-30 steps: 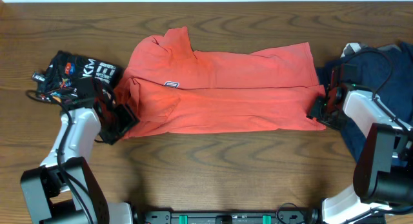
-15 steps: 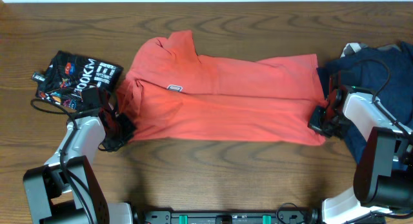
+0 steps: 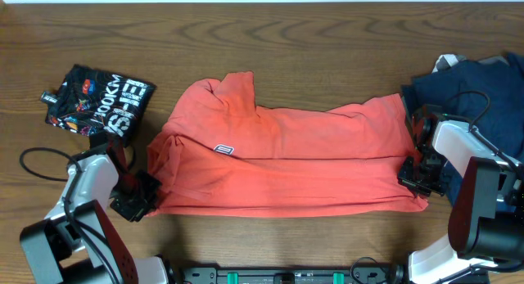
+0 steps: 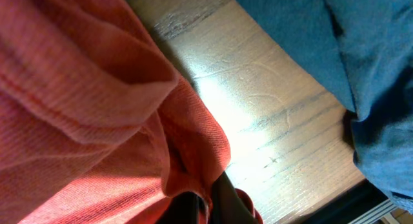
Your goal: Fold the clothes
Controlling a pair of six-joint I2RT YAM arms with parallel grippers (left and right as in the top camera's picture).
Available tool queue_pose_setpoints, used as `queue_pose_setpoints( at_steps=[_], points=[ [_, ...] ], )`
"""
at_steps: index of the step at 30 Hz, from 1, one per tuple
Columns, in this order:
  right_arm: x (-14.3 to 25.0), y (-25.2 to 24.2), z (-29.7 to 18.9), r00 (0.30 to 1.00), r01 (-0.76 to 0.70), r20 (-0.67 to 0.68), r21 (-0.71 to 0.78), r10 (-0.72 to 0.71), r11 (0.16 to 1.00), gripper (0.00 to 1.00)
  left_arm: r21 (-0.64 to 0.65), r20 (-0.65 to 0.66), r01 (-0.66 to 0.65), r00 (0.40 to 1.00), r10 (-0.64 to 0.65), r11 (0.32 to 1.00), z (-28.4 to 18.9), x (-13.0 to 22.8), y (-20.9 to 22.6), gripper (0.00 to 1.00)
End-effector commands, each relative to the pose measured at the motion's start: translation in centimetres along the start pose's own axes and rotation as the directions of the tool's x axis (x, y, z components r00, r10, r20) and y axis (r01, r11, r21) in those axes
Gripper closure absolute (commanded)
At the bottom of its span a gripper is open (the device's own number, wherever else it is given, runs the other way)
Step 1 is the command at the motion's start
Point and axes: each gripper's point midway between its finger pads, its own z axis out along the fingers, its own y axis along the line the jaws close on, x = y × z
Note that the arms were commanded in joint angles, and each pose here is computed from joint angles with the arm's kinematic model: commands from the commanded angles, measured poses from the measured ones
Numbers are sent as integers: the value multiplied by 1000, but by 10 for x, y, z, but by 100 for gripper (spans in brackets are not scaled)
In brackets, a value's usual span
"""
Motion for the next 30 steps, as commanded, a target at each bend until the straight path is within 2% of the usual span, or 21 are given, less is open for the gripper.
queue_pose_setpoints(
  at_steps=[1,2,3,5,7,8,11,14,18,22,26,30],
  points=[
    [-13,-12,-10,998,-27,56,65,23,998,89,-4,90,-11,996,11,1000,-14,-12,5,94],
    [-15,-11,-16,998,-30,64,56,26,998,86,29,99,-27,995,24,999,-19,-12,-1,92],
    [-18,-10,-23,997,-34,74,42,31,999,80,66,115,-42,993,34,997,-27,-13,-7,85],
    [-25,-8,-41,994,-43,98,0,43,999,50,123,159,-64,986,44,990,-46,-17,-18,66],
    [-32,-3,-60,991,-26,127,-52,32,998,41,168,211,-86,976,49,982,-65,-21,-27,54],
    [-37,2,-72,989,7,149,-93,7,996,40,187,243,-103,968,55,977,-76,-24,-32,48],
    [-51,24,-112,966,142,246,-234,-83,962,36,225,373,-236,917,140,946,-115,-34,-60,41],
    [-61,44,-147,934,242,334,-339,-124,909,32,224,510,-434,815,274,873,-148,-39,-104,30],
    [-62,60,-166,917,292,376,-399,-136,869,31,206,634,-611,678,371,765,-170,-42,-165,23],
    [-57,67,-166,913,314,375,-391,-162,865,30,165,703,-733,557,443,659,-162,-48,-224,20],
    [-51,72,-167,908,333,375,-385,-184,861,28,146,729,-791,492,476,594,-135,-59,-270,20],
    [-48,78,-169,901,354,383,-380,-203,855,27,130,733,-818,460,501,560,-105,-72,-305,20]
  ],
)
